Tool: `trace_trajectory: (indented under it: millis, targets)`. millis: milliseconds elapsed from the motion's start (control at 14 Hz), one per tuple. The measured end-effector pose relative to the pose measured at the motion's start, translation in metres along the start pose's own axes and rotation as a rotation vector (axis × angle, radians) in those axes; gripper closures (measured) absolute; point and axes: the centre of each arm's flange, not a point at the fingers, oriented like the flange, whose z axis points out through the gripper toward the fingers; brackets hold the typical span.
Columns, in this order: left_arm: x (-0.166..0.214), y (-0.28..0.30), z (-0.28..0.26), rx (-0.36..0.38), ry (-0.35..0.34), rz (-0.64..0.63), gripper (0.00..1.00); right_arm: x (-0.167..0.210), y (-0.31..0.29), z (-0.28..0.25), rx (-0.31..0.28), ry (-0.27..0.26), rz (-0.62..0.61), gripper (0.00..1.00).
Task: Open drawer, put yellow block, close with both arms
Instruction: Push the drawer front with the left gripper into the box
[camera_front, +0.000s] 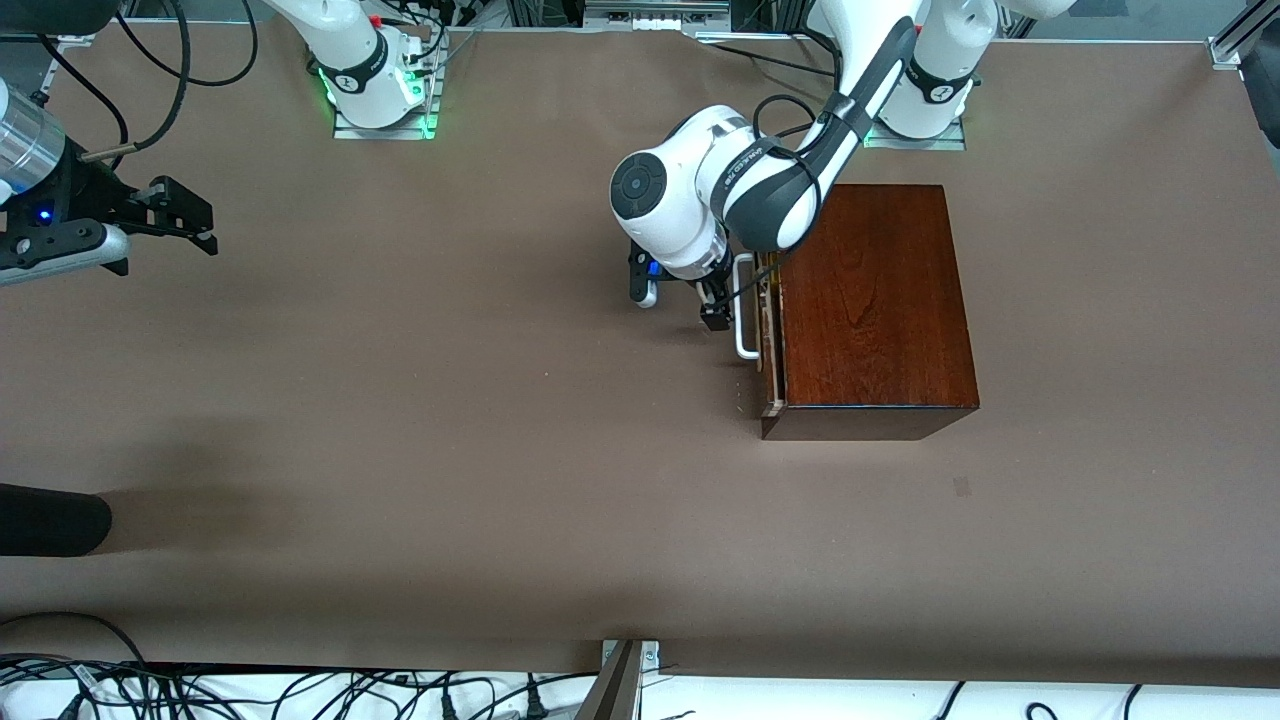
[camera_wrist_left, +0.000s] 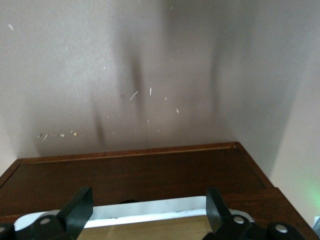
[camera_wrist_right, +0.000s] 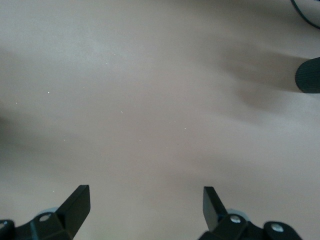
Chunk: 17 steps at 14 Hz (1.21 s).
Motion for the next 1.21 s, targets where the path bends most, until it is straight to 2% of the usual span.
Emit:
trace_trajectory:
  millis: [714,857,1071,1214]
  targets:
    - [-0.015,-0.010,0.000,-0.011,-0.014,-0.027,0.00,0.001,0.001,0.000,0.000,0.000,0.002,0.00]
    - [-0.026,-0.014,-0.016,0.004,0.001,-0.085,0.00,0.002,0.001,0.002,0.000,-0.003,0.002,0.00]
    - [-0.073,-0.030,-0.074,0.042,0.082,-0.269,0.00,0.002,0.001,0.003,0.000,-0.004,0.002,0.00]
    - [-0.135,-0.053,-0.105,0.031,0.144,-0.421,0.00,0.002,0.001,0.003,0.000,-0.004,0.002,0.00]
